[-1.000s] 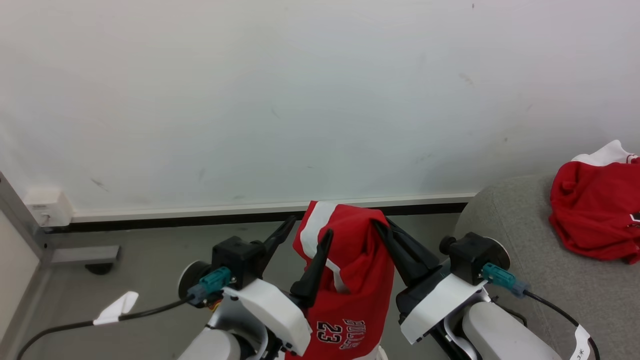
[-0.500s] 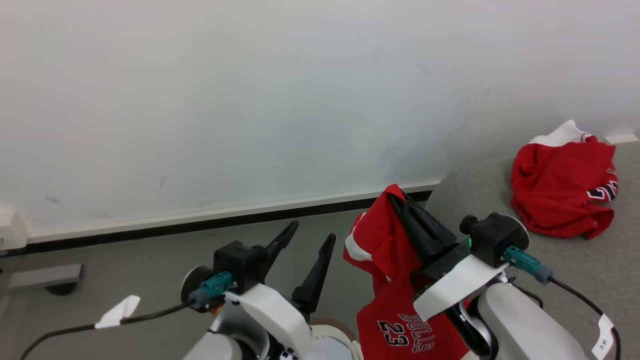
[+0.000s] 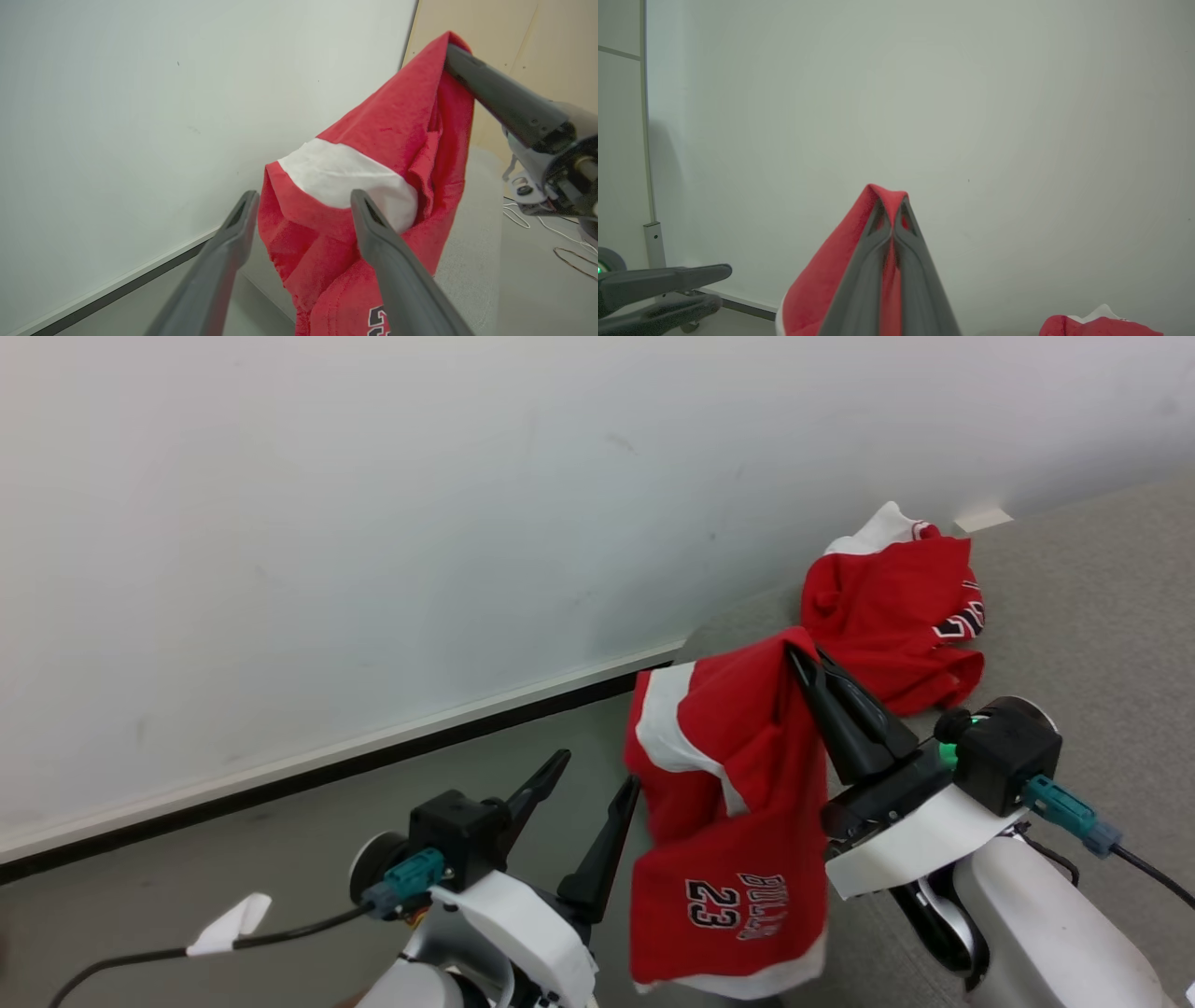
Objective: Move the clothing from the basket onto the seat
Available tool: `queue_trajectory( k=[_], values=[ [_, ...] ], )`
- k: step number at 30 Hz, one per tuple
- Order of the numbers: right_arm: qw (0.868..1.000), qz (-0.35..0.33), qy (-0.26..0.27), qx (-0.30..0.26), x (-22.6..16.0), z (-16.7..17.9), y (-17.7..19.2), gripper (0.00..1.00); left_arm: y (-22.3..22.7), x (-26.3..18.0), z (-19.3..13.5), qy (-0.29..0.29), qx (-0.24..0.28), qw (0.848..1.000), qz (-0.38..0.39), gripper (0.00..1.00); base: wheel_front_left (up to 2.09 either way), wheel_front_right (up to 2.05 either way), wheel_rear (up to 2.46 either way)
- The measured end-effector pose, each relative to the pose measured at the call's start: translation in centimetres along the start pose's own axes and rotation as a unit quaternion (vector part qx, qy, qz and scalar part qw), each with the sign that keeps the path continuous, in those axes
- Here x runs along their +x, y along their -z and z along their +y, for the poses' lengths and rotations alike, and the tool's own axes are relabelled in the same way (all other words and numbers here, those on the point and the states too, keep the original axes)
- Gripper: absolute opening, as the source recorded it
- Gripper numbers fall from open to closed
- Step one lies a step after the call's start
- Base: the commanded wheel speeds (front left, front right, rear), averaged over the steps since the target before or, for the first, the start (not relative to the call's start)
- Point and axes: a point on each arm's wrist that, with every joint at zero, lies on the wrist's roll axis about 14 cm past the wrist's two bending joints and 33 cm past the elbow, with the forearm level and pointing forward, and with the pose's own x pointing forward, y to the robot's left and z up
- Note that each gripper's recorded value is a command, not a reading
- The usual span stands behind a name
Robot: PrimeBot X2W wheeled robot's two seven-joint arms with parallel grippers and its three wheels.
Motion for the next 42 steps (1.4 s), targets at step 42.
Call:
queue_trajectory(
  k=[42],
  values=[
    [0.949, 0.001, 0.239, -0.207, 9.7, -27.0, -1.0, 0.00, 8.5, 10.1, 7.0, 0.085, -0.034, 0.996, 0.017, 1.00, 0.00, 0.00, 0.00]
  ],
)
